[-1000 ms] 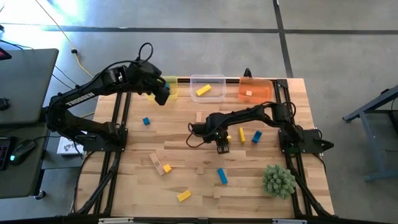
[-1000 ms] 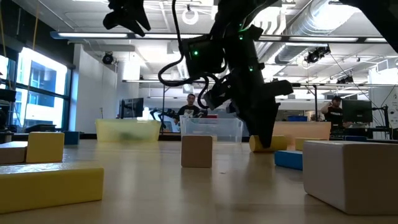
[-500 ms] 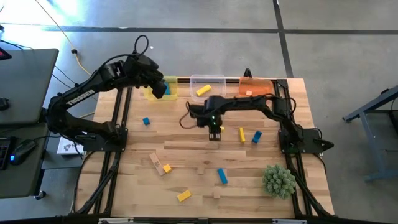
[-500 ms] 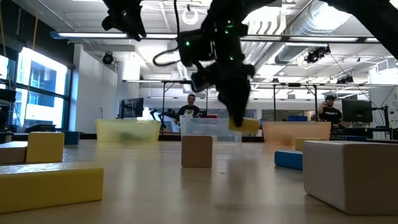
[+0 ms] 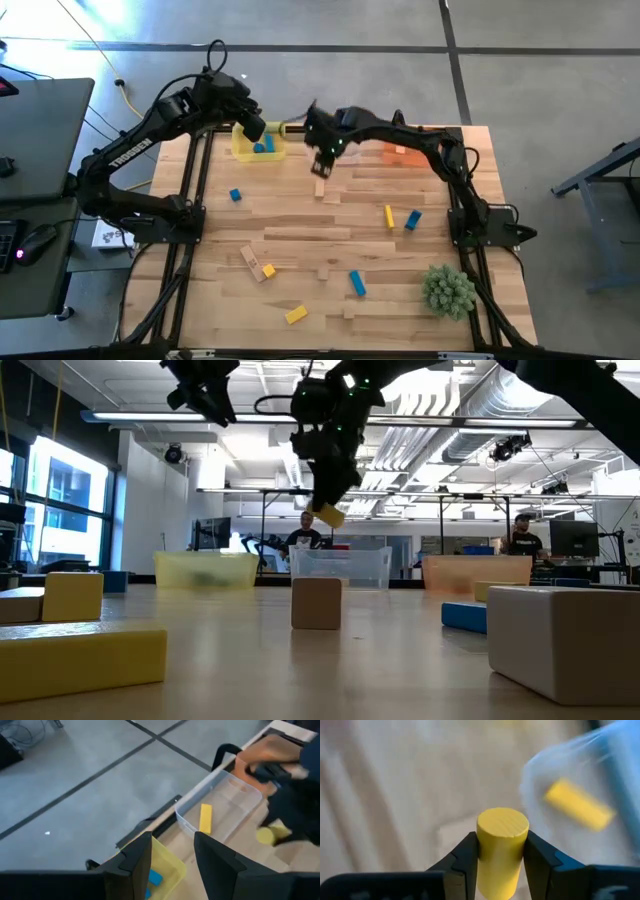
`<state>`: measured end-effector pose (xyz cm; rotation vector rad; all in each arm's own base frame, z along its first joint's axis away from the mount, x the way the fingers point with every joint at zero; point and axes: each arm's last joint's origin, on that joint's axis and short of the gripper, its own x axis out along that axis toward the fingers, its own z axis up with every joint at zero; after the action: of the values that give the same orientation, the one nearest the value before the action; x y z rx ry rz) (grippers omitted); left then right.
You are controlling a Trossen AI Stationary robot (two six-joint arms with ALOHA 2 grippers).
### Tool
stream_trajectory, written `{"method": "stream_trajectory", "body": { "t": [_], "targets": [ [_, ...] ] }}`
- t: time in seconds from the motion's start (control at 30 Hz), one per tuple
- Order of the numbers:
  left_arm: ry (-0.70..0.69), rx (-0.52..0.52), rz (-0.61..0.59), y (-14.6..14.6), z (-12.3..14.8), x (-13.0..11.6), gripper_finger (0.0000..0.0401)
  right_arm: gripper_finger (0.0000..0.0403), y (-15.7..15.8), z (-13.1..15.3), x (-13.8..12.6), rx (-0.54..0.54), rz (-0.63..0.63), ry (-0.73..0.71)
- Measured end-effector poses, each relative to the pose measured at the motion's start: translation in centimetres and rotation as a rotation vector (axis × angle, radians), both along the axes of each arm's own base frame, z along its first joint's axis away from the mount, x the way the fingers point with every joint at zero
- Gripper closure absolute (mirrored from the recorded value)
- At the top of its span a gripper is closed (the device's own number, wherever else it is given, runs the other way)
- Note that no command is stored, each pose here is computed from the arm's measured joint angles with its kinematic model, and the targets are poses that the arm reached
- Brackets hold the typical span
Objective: Sort & place blocks by color
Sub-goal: Put the yellow block into the transparent bin
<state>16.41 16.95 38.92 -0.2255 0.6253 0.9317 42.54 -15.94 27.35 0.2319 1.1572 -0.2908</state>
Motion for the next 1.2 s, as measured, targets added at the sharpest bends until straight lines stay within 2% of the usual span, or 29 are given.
{"method": "stream_trajectory", "body": {
  "t": [0.13,0.27,0.47,0.53,0.9,1.2],
  "targets": [
    [0.024,0.009,-0.002,0.9,-0.4,0.3,0.0263,0.0306,-2.7,1.1,-0.2,-0.071,-0.082,-0.089],
    [0.065,-0.010,-0.005,1.8,-1.3,0.9,0.0263,0.0306,-5.2,1.2,-0.9,-0.081,-0.177,-0.131],
    [0.105,-0.024,0.000,3.5,-2.5,1.6,0.0265,0.0306,-8.2,-0.8,-2.2,-0.088,-0.278,-0.146],
    [0.116,-0.037,0.010,4.0,-3.0,1.7,0.0265,0.0306,-8.8,-2.1,-2.8,-0.055,-0.316,-0.117],
    [0.153,-0.086,0.054,6.0,-4.6,1.6,0.0265,0.0306,-9.1,-8.0,-5.1,0.038,-0.387,0.036],
    [0.141,-0.070,0.036,6.3,-4.6,1.8,0.0265,0.0306,-8.7,-9.5,-5.5,0.062,-0.409,0.059]
  ]
}}
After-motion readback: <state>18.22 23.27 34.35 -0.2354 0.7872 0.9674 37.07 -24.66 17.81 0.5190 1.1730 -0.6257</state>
